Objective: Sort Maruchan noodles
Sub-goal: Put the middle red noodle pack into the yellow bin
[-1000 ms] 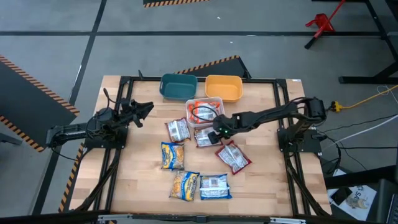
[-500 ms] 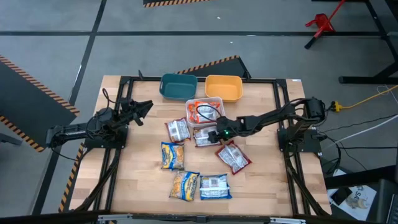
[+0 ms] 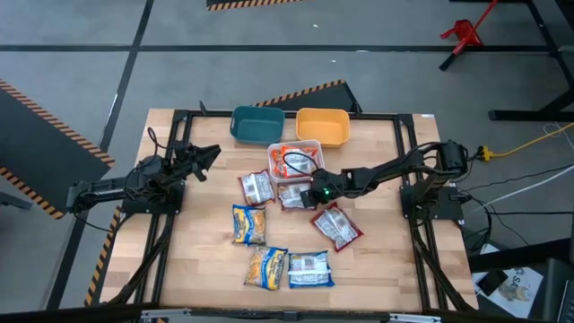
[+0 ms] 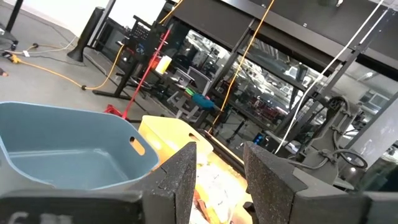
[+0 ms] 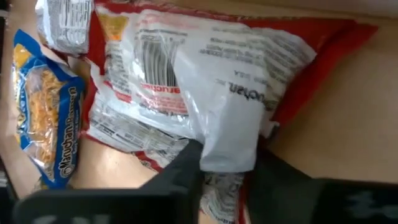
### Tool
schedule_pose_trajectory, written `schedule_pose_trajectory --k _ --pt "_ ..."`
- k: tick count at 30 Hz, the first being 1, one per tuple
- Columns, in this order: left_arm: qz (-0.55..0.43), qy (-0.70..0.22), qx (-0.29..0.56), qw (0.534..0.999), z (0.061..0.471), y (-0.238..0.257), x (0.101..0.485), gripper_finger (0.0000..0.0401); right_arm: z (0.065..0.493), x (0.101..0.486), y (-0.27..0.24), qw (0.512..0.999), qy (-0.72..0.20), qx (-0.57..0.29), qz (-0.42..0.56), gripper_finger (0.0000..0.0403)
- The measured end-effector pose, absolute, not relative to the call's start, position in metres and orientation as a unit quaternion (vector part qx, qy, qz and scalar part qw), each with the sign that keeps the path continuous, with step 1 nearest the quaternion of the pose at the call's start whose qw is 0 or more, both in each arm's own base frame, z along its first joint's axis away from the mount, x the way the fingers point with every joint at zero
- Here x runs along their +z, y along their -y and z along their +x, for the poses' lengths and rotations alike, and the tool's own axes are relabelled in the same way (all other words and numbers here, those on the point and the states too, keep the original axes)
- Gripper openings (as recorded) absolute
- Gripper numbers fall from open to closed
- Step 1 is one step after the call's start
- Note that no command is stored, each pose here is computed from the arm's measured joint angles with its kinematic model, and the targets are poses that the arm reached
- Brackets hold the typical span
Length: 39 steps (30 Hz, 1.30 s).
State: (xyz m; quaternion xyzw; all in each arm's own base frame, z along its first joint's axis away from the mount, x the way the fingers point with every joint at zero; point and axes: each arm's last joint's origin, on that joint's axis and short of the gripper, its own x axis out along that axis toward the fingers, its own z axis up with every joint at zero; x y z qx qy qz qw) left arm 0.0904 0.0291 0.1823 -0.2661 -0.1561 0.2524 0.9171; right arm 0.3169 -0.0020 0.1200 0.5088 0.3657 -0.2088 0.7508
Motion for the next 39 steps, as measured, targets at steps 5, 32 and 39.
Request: schedule_pose_trajectory --k 5,32,39 --pt "-0.266 0.156 0.252 0.917 0.090 -0.029 0.182 0.0127 0.319 0.122 0.001 0.746 -0.375 -0.188 0.518 0.0041" --pt "-0.266 0.156 0.251 0.918 0.090 -0.029 0.182 0.0127 0.374 0.231 0.026 0.757 -0.337 -0.039 0.558 0.0025" --pt "-0.265 0.156 0.251 0.918 0.090 -0.029 0.183 0.0127 0.351 0.274 0.088 0.790 -0.336 -0.114 0.500 0.0025"
